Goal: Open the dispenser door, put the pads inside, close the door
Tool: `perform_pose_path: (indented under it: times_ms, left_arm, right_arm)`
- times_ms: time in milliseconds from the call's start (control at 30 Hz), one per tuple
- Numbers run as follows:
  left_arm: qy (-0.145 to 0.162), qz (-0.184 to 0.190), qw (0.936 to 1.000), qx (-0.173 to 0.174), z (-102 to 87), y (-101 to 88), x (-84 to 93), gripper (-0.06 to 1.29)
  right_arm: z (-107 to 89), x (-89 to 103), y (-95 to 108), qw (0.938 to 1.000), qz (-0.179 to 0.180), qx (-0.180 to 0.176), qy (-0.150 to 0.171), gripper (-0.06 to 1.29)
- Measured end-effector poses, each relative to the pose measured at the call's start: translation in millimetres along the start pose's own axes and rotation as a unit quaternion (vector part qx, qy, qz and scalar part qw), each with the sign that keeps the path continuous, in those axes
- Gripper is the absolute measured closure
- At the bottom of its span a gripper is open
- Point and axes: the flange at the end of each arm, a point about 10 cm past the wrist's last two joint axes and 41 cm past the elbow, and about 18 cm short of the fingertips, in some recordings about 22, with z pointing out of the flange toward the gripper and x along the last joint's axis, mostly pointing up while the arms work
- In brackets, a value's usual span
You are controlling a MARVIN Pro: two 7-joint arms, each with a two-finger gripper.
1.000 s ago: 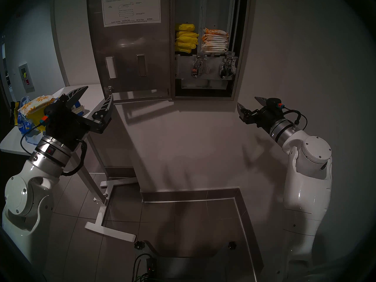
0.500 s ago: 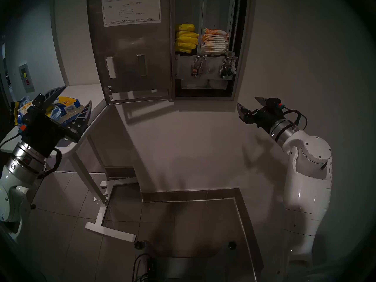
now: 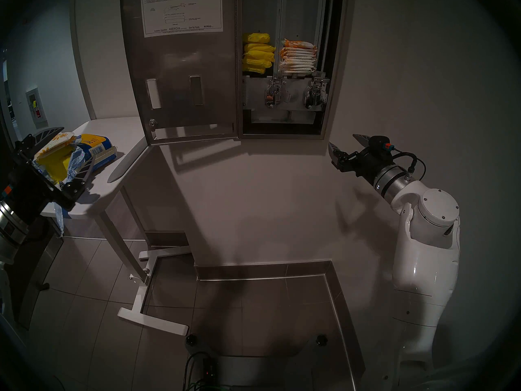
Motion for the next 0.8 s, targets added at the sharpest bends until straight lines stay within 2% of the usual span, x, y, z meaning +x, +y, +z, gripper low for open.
perform_pose_path:
  times_ms: [300, 433, 800]
  left_arm:
    - [-0.018, 0.062, 0.9978, -0.009, -25.3, -37.1, -7.3, 0.00]
    - [-0.024, 0.076, 0.9968, -0.009, -33.1, -47.3, -13.9, 0.00]
    - [-0.054, 0.111, 0.9922, -0.015, -51.5, -66.1, -48.9, 0.00]
  right_arm:
    - [0.0, 0.1, 0.0, 1.0000, 0.000, 0.000, 0.000, 0.01]
    - [0.0, 0.2, 0.0, 1.0000, 0.000, 0.000, 0.000, 0.01]
    - [0.0, 0.2, 0.0, 1.0000, 0.000, 0.000, 0.000, 0.01]
